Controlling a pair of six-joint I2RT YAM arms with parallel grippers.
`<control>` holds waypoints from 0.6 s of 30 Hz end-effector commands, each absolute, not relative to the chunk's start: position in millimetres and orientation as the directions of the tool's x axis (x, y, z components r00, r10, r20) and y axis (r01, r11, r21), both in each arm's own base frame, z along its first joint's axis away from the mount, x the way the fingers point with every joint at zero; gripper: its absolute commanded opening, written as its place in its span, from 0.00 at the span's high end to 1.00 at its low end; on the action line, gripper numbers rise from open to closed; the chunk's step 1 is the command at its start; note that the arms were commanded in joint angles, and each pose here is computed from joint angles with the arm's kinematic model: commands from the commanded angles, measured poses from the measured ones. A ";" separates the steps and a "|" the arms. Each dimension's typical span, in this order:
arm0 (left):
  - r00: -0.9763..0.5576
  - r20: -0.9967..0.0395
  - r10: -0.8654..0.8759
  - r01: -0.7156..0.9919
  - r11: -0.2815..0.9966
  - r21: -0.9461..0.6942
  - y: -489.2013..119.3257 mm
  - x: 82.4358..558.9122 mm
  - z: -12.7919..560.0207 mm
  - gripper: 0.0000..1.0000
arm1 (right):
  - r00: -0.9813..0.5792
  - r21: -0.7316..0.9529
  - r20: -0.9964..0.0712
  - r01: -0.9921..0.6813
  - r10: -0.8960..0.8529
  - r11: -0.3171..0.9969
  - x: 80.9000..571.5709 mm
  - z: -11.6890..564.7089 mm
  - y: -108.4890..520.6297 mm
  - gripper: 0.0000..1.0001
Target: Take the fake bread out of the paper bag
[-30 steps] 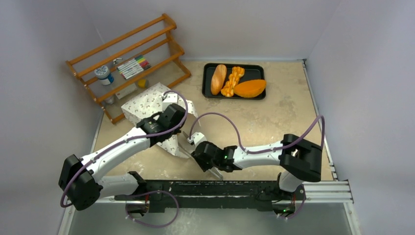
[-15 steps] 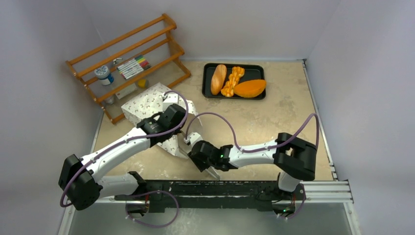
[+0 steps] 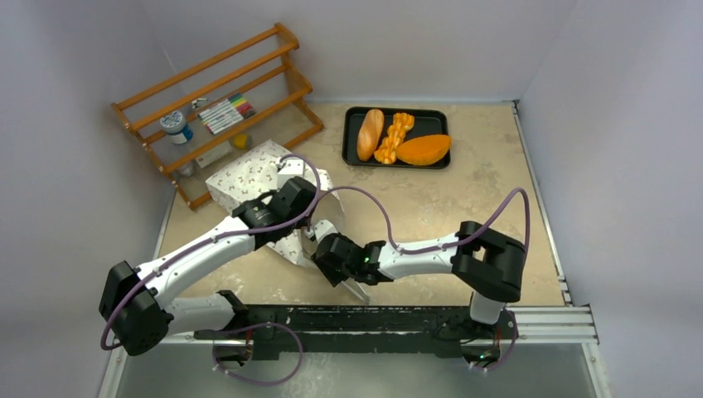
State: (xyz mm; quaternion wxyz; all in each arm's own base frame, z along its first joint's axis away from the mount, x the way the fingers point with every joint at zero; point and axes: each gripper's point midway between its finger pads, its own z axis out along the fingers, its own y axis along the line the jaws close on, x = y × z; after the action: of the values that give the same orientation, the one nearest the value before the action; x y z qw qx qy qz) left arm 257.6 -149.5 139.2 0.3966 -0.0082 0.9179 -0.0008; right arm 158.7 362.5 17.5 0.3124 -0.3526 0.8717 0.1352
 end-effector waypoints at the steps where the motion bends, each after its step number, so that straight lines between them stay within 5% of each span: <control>1: -0.634 -0.771 -0.069 -0.021 0.997 -0.072 -159.8 265.9 165.0 1.00 | -0.572 -0.051 -0.592 -0.676 -0.568 0.735 168.7 1.4 348.9 0.44; 18: -0.634 -0.769 -0.078 -0.022 0.996 -0.084 -159.5 262.4 165.1 1.00 | -0.572 -0.050 -0.626 -0.649 -0.531 0.759 190.7 6.3 363.3 0.44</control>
State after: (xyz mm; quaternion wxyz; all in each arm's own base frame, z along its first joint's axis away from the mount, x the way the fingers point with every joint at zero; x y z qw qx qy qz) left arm 259.4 -144.1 141.2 0.4044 -0.0160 0.9144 0.0129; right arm 171.7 372.5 17.1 0.3203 -0.3513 0.8707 0.1262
